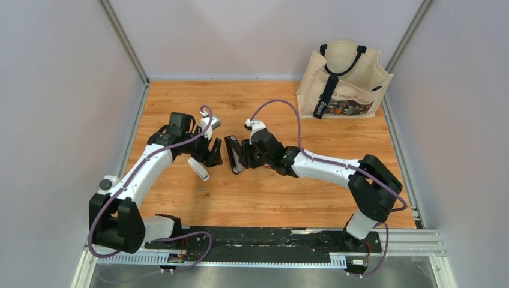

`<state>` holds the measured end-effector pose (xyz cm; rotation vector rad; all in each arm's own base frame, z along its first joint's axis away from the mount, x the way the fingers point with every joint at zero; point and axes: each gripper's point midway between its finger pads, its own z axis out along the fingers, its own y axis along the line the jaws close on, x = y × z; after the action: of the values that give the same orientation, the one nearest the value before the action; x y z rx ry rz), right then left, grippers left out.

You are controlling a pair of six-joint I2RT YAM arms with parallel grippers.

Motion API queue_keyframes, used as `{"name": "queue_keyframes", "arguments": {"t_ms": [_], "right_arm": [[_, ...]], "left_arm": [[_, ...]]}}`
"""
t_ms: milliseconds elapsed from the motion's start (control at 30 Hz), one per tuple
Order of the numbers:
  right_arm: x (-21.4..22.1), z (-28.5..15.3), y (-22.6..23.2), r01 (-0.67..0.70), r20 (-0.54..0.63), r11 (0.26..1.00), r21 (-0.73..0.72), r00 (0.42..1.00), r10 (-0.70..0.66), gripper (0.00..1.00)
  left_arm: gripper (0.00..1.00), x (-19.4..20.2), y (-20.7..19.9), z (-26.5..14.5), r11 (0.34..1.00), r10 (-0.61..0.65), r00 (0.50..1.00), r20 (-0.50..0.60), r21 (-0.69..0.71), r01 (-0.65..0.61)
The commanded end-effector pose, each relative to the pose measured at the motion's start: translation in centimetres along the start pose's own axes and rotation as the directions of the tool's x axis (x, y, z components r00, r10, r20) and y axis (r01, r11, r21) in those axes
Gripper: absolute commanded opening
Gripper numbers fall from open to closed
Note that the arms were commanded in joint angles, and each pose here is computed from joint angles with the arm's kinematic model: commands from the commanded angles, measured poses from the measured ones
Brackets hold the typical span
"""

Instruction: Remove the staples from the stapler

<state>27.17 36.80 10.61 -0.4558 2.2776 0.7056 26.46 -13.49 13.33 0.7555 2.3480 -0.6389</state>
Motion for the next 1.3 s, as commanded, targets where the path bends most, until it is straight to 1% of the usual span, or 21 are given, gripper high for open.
{"name": "queue_keyframes", "arguments": {"t_ms": [0,133,200,233,400,567,700,833,1000,1100,1267], "right_arm": [[-7.5,-2.7,4.9,-0.096,0.265,0.984,-0.148,0.955,0.133,0.00],[-8.9,-4.2,5.8,-0.114,0.289,0.977,-0.179,0.943,0.163,0.00],[-9.3,-4.8,5.5,-0.122,0.306,0.978,-0.170,0.937,0.170,0.00],[-9.9,-6.0,5.5,-0.123,0.326,0.977,-0.174,0.929,0.175,0.00],[-10.5,-8.3,5.6,-0.142,0.357,0.970,-0.197,0.911,0.206,0.00],[-10.8,-9.8,6.1,-0.188,0.375,0.947,-0.260,0.884,0.278,0.00],[-10.4,-9.8,6.1,-0.209,0.368,0.938,-0.278,0.878,0.305,0.00],[-10.0,-9.7,6.4,-0.226,0.355,0.926,-0.304,0.875,0.330,0.00],[-10.1,-9.6,7.3,-0.212,0.360,0.928,-0.306,0.877,0.319,0.00],[-10.2,-9.4,7.6,-0.211,0.361,0.927,-0.311,0.876,0.321,0.00],[-10.2,-9.4,8.1,-0.206,0.356,0.924,-0.322,0.878,0.320,0.00]], "left_arm": [[0.81,-0.4,-1.5,1.0,0.990,0.113,0.993,0.043,0.078,-0.116],[0.81,0.6,-1.0,1.7,0.985,0.155,0.987,0.049,0.063,-0.158],[0.81,0.1,-0.9,1.6,0.980,0.189,0.978,0.085,0.049,-0.194],[0.81,0.4,-1.0,1.7,0.978,0.198,0.976,0.086,0.051,-0.203],[0.81,0.5,-1.3,1.8,0.976,0.201,0.976,0.088,0.073,-0.207],[0.81,-0.9,-2.3,1.4,0.971,0.196,0.971,0.134,0.113,-0.212],[0.81,-1.4,-3.3,1.2,0.964,0.186,0.969,0.165,0.158,-0.212],[0.80,-1.1,-3.5,1.6,0.961,0.193,0.969,0.153,0.171,-0.219],[0.80,-0.7,-4.5,1.8,0.953,0.173,0.975,0.138,0.225,-0.201],[0.81,-0.3,-4.8,1.8,0.949,0.189,0.972,0.137,0.230,-0.217],[0.81,-0.1,-4.6,2.4,0.951,0.183,0.976,0.121,0.230,-0.207]]}}
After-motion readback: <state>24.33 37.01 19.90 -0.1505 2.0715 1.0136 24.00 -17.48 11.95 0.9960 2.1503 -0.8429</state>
